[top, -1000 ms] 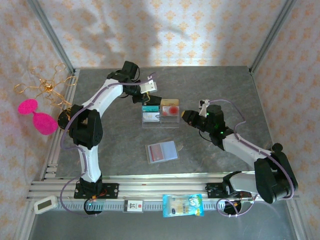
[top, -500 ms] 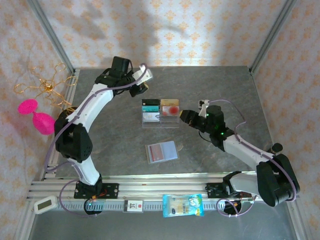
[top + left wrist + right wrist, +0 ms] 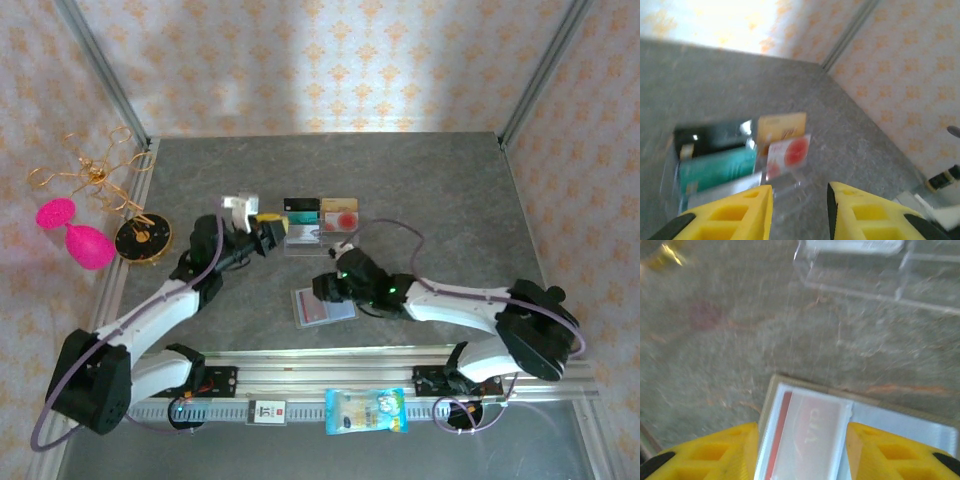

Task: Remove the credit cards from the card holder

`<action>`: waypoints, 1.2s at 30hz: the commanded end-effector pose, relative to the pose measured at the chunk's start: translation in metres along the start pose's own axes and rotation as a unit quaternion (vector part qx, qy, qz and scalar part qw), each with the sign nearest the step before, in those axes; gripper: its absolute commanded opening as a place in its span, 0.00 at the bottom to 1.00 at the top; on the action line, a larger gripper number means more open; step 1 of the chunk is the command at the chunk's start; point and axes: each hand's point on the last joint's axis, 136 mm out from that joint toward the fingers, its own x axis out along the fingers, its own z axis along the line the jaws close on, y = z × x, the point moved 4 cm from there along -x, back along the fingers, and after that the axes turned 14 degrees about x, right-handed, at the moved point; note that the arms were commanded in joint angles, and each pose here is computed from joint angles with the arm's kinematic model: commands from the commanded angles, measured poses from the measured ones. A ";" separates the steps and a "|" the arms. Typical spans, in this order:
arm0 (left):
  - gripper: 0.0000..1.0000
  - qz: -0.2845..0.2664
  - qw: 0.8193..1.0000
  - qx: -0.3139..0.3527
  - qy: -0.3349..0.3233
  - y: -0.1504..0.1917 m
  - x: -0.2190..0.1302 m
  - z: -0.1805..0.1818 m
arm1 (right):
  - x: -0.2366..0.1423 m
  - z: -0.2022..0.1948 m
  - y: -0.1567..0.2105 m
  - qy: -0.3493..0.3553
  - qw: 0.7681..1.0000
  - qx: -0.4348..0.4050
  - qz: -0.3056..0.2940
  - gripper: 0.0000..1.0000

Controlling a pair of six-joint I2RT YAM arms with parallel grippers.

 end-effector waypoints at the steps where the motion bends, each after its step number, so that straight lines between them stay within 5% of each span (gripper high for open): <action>1: 0.34 -0.053 0.994 -0.097 -0.018 0.002 -0.020 -0.003 | 0.010 -0.007 0.010 0.078 0.995 -0.056 -0.014 0.48; 7: 0.33 -0.040 0.988 -0.138 -0.047 0.057 -0.048 0.002 | 0.030 -0.004 0.027 0.129 0.987 -0.096 -0.003 0.47; 14: 0.32 -0.007 0.989 -0.141 -0.053 0.085 -0.052 0.002 | 0.046 -0.007 0.046 0.173 0.978 -0.119 0.016 0.45; 18: 0.30 0.015 0.990 -0.137 -0.043 0.096 -0.049 -0.003 | 0.047 -0.013 0.047 0.190 0.977 -0.101 0.009 0.25; 25: 0.14 0.070 0.990 -0.124 -0.004 0.120 -0.033 -0.028 | 0.040 0.002 0.038 0.139 0.989 -0.049 -0.021 0.03; 29: 0.00 0.096 0.988 -0.117 0.016 0.130 -0.021 -0.041 | 0.032 0.009 0.036 0.091 0.995 -0.006 -0.034 0.00; 36: 0.00 0.151 0.985 -0.085 0.022 0.149 0.001 -0.057 | 0.025 0.005 0.031 0.084 0.995 0.025 -0.053 0.00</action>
